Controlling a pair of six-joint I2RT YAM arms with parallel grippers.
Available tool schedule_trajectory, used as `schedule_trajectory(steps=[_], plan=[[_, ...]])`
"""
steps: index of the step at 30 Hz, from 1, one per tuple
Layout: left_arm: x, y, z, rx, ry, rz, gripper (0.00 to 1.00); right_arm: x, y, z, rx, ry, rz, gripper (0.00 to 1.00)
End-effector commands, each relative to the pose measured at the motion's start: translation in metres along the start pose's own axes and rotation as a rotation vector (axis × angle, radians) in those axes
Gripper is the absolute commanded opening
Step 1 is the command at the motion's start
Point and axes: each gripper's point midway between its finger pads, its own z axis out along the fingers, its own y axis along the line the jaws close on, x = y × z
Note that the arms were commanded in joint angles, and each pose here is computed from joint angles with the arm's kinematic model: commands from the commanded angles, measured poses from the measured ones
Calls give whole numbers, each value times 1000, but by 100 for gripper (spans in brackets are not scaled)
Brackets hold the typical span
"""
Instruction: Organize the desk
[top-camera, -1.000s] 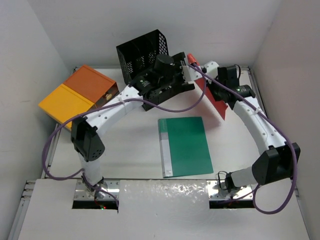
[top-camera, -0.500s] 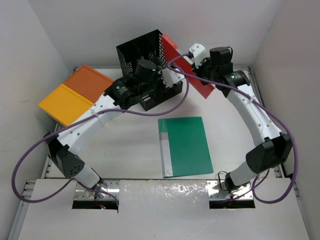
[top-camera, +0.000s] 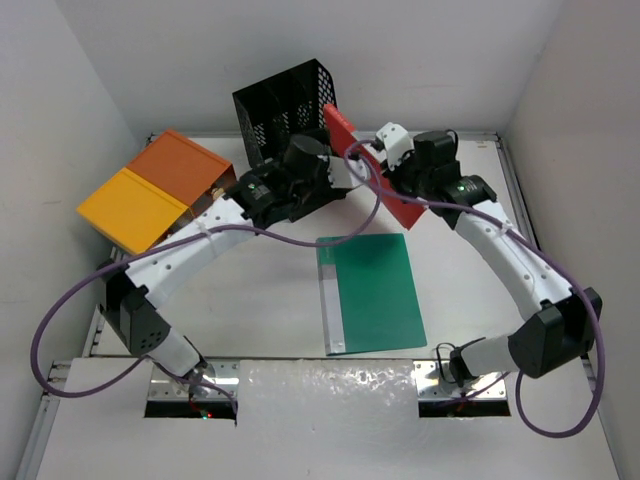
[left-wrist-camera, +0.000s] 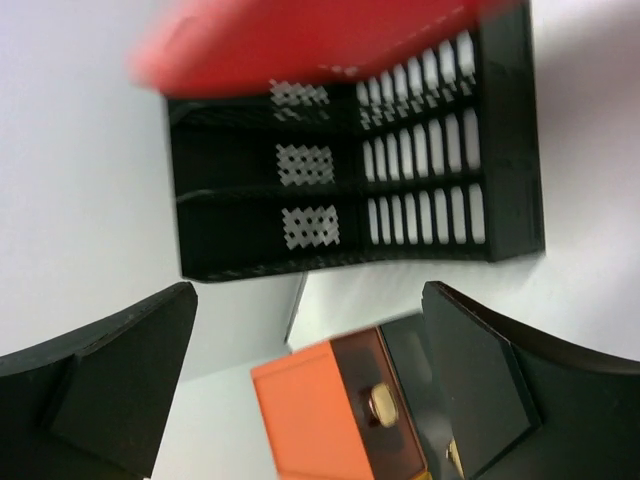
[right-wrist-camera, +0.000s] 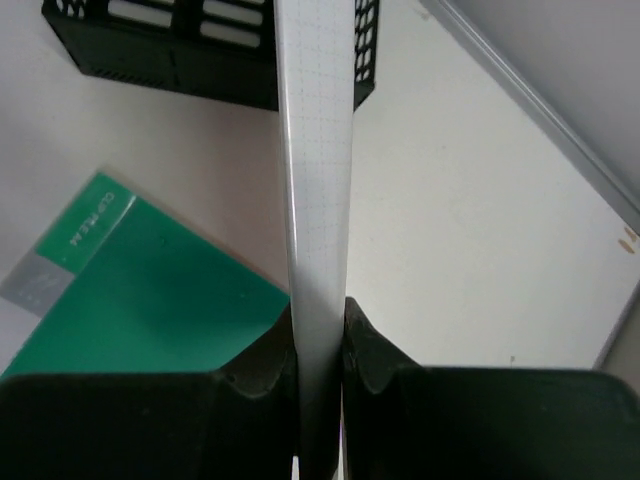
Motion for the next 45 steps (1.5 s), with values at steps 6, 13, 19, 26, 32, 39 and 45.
schedule_trajectory(steps=[6,13,19,26,32,39,45], plan=[[-40,-29,3,-47,2,134,95,-52,-35,-16,119,-153,86,0],[-36,-22,-22,-16,-21,-23,96,-66,-85,-32,233,-203,171,0],[52,44,-62,-79,3,-442,96,-136,-101,-80,196,-537,144,0],[121,26,-96,-81,55,-687,98,-219,-89,-118,70,-955,101,0],[168,6,-112,-109,98,-773,99,-233,-105,-78,82,-1083,131,0],[213,7,-130,-241,207,-779,100,-232,-104,-18,-6,-1164,188,0],[236,10,-127,-270,276,-815,99,-231,-106,23,-54,-1175,196,0]])
